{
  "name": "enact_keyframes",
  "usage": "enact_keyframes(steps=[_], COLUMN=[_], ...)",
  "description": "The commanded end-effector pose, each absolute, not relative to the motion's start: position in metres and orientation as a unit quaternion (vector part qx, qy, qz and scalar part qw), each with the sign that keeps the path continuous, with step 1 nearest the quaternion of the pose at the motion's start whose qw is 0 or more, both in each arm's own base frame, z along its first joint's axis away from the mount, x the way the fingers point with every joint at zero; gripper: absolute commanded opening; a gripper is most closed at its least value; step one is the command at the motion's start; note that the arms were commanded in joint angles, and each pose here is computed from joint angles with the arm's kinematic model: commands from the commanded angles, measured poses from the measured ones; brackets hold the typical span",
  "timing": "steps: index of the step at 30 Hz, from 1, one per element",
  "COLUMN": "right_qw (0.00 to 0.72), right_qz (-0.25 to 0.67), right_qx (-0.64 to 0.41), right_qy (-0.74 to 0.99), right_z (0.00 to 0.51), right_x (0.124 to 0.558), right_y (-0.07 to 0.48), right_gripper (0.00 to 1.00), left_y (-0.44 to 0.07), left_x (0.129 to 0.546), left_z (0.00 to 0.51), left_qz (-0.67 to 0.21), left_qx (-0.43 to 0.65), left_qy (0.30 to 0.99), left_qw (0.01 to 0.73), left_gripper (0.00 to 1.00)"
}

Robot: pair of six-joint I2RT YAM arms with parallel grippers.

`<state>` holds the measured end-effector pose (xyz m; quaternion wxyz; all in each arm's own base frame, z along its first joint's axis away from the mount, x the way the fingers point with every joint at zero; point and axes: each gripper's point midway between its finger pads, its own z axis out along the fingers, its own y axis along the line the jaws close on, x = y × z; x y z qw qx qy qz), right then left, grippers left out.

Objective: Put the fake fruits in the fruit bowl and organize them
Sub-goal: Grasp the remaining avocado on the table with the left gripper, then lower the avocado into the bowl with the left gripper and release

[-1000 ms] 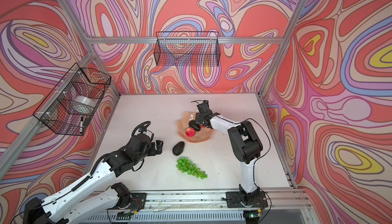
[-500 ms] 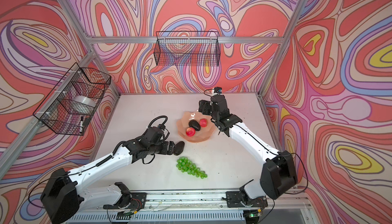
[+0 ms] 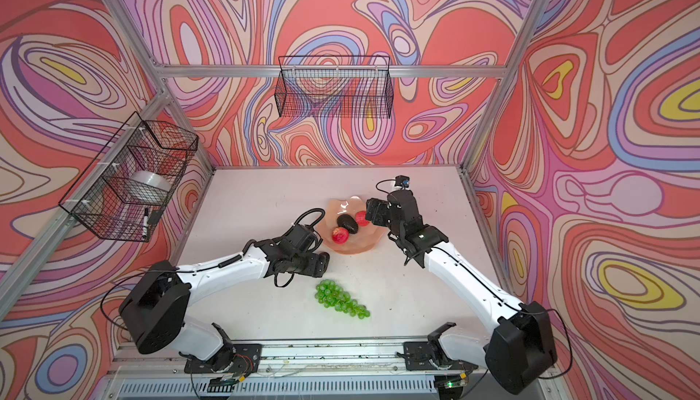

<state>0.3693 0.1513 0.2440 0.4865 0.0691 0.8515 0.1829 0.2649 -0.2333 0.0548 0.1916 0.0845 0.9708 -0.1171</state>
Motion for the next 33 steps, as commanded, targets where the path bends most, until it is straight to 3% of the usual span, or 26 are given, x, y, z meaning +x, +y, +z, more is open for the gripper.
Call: enact_keyframes(steps=[1,4,10,13,18,25,33], right_qw=[0.485,0.49,0.488,0.486,0.485,0.49,0.491], right_qz=[0.174,0.18,0.169,0.164,0.162,0.167,0.16], right_qx=[0.056,0.054,0.067,0.07,0.075,0.086,0.103], right_qy=[0.855,0.851,0.854,0.856,0.856,0.851,0.85], right_z=[0.245,0.244,0.238,0.234,0.232,0.233,0.231], right_x=[0.365,0.361,0.357,0.356,0.358,0.362,0.348], right_y=[0.148,0.147,0.14,0.138,0.137,0.138,0.126], right_gripper=[0.92,0.95,0.96,0.97,0.97,0.97,0.97], left_y=[-0.242,-0.246,-0.233,-0.217,-0.2,-0.233,-0.309], left_x=[0.281,0.283,0.275,0.267,0.258,0.277,0.32], left_z=[0.054,0.046,0.042,0.053,0.094,0.165,0.165], left_qz=[-0.114,-0.111,-0.091,-0.078,-0.09,-0.166,-0.197], left_qx=[0.066,0.064,0.055,0.045,0.042,0.11,0.169], left_qy=[0.97,0.973,0.978,0.977,0.966,0.928,0.927], left_qw=[0.203,0.19,0.177,0.191,0.237,0.314,0.27], left_gripper=[0.92,0.86,0.56,0.49,0.47,0.48,0.46])
